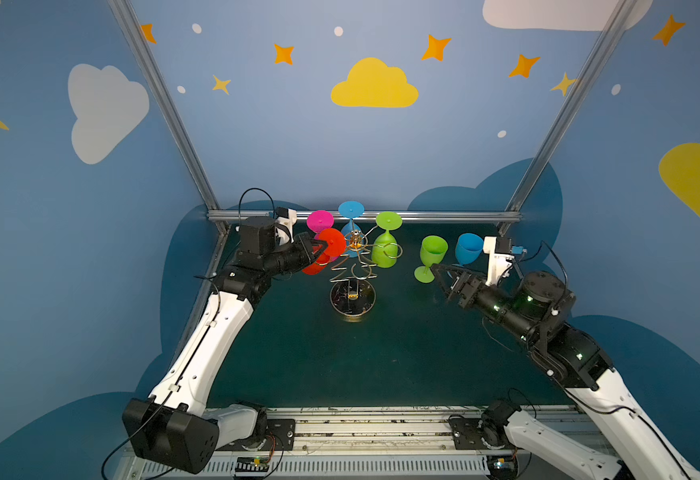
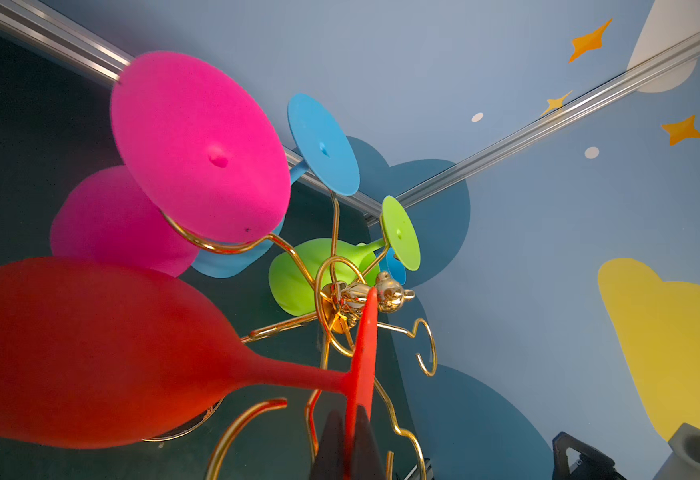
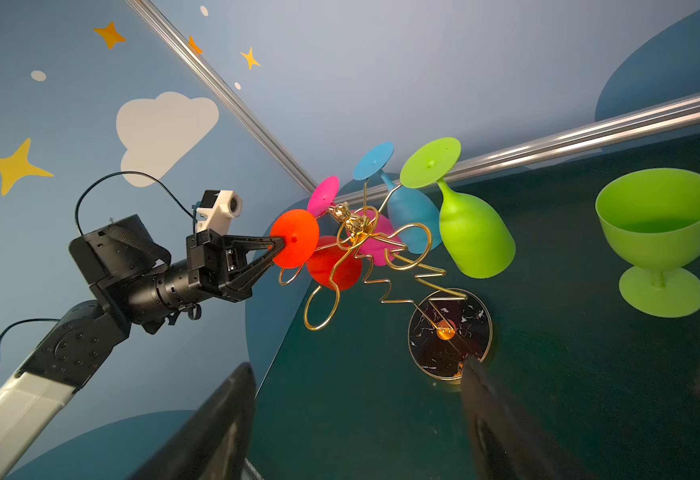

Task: Take the wine glass off the wine glass rack
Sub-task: 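Lift the red glass up off the rack hook with the left gripper, then raise the red glass with the left gripper while the right gripper reaches its base, then close the right gripper on the red glass base while the left gripper releases, then carry the red glass with the right gripper while the left arm draws back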

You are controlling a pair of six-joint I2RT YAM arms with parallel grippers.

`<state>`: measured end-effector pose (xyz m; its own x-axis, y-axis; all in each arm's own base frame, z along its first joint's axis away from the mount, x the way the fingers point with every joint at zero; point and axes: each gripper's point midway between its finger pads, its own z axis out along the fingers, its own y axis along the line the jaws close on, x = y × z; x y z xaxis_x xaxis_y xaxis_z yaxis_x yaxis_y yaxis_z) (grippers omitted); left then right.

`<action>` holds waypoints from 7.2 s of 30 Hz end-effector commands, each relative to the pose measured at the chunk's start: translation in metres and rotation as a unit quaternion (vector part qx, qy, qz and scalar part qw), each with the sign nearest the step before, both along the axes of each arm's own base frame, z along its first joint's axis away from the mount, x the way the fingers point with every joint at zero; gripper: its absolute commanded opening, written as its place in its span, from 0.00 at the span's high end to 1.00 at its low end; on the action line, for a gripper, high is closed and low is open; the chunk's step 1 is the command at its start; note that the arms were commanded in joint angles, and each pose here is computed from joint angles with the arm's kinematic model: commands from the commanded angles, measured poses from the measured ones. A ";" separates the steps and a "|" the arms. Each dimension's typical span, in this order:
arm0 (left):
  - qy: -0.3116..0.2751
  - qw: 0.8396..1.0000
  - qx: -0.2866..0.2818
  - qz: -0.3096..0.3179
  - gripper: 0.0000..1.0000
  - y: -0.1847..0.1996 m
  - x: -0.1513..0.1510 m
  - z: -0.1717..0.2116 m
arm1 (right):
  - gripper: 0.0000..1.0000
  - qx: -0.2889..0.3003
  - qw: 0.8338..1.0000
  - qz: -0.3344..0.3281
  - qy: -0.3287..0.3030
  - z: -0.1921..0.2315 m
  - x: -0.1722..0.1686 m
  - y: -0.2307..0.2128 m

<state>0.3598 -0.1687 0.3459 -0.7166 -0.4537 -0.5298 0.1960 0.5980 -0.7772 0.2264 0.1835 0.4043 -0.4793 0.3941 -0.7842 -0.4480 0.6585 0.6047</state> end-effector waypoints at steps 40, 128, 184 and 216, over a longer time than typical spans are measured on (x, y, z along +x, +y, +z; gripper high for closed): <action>-0.193 0.950 -0.205 -0.134 0.97 0.054 -0.117 0.225 | 0.20 -0.112 0.902 0.241 -0.341 0.104 -0.003 0.107; -0.699 0.642 0.262 -0.176 0.46 -0.075 -0.048 0.153 | 0.77 -0.295 0.923 0.243 -0.035 0.004 0.026 0.124; -0.522 0.834 0.172 -0.051 0.97 -0.052 -0.005 0.141 | 0.23 -0.121 0.979 0.071 -0.149 0.057 0.014 0.028; -0.365 0.914 0.118 0.133 0.21 0.049 0.044 0.113 | 1.00 -0.230 0.968 -0.078 -0.059 0.043 0.013 -0.066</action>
